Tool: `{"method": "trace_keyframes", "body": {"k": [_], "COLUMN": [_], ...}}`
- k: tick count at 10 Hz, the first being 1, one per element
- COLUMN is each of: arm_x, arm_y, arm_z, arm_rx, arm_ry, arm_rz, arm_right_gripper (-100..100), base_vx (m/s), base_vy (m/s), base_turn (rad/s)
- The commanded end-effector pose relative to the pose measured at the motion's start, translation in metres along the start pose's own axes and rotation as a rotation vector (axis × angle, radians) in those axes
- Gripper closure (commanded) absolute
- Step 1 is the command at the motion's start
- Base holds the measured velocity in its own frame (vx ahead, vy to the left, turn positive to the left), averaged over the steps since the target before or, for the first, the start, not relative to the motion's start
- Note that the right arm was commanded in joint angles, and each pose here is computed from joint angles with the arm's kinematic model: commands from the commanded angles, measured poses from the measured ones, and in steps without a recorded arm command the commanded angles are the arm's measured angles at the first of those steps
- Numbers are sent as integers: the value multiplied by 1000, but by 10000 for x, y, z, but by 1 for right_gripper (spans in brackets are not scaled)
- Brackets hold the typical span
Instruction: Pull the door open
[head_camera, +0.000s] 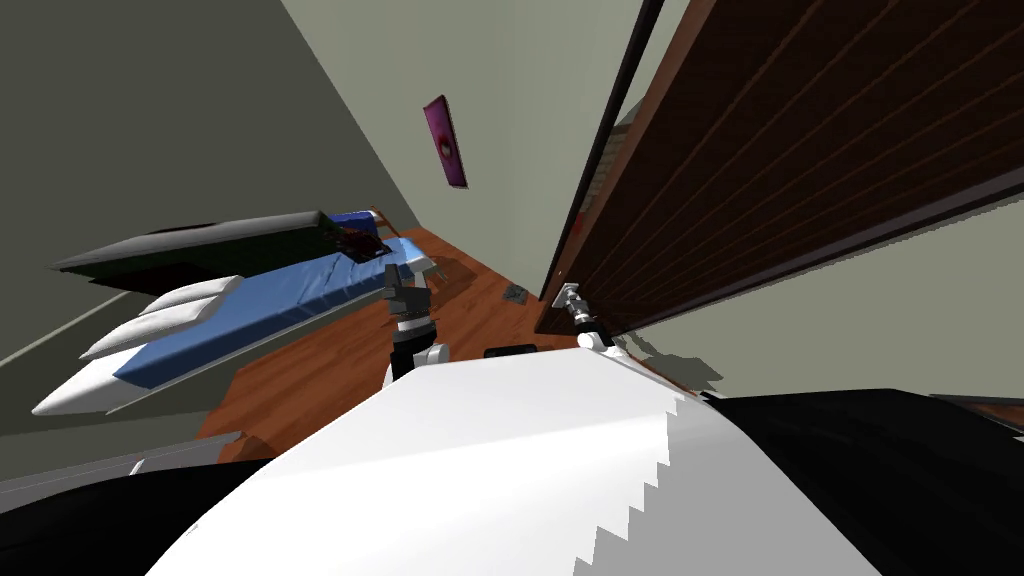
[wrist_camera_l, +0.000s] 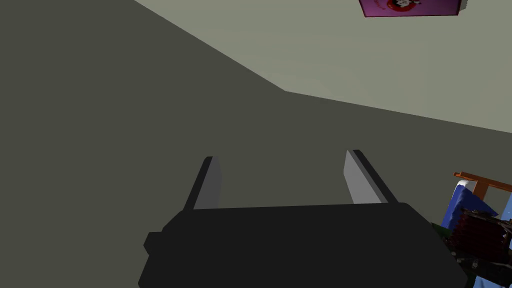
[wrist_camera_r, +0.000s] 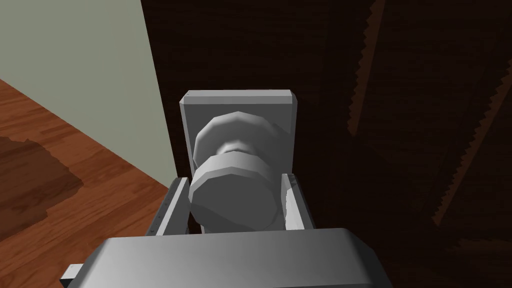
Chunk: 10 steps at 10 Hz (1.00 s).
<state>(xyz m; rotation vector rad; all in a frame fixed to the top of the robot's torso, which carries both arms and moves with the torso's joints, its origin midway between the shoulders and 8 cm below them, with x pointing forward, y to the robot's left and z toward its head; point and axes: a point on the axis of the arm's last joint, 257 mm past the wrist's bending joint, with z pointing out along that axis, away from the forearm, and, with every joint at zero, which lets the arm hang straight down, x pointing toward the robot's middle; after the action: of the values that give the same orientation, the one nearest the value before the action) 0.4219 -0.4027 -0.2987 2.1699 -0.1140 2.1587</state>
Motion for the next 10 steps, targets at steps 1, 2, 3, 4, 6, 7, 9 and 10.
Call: {"method": "trace_keyframes", "body": {"k": [1, 2, 3, 4, 6, 7, 9, 10], "arm_x": [2, 7, 12, 17, 24, 6, -7, -3], "arm_y": [-24, -30, -36, -41, -51, -40, -54, -56], "arm_z": [-23, -32, -40, -47, -61, -58, -97, -110], "arm_rx": [14, 20, 26, 32, 42, 38, 53, 59], "arm_ry": [0, 1, 2, 3, 5, 0, -3, -2], "arm_rz": [2, 2, 3, 3, 3, 1, 1, 1], "arm_right_gripper": [100, 100, 100, 100, 100, 100, 100, 100], "base_vx": [-247, -222, -209, -212, -195, -84, -155, -172], "base_vy": [-68, -50, -39, -50, -59, -23, -48, -67], "base_turn": [164, 122, 122, 115, 102, 29, 122, 114]}}
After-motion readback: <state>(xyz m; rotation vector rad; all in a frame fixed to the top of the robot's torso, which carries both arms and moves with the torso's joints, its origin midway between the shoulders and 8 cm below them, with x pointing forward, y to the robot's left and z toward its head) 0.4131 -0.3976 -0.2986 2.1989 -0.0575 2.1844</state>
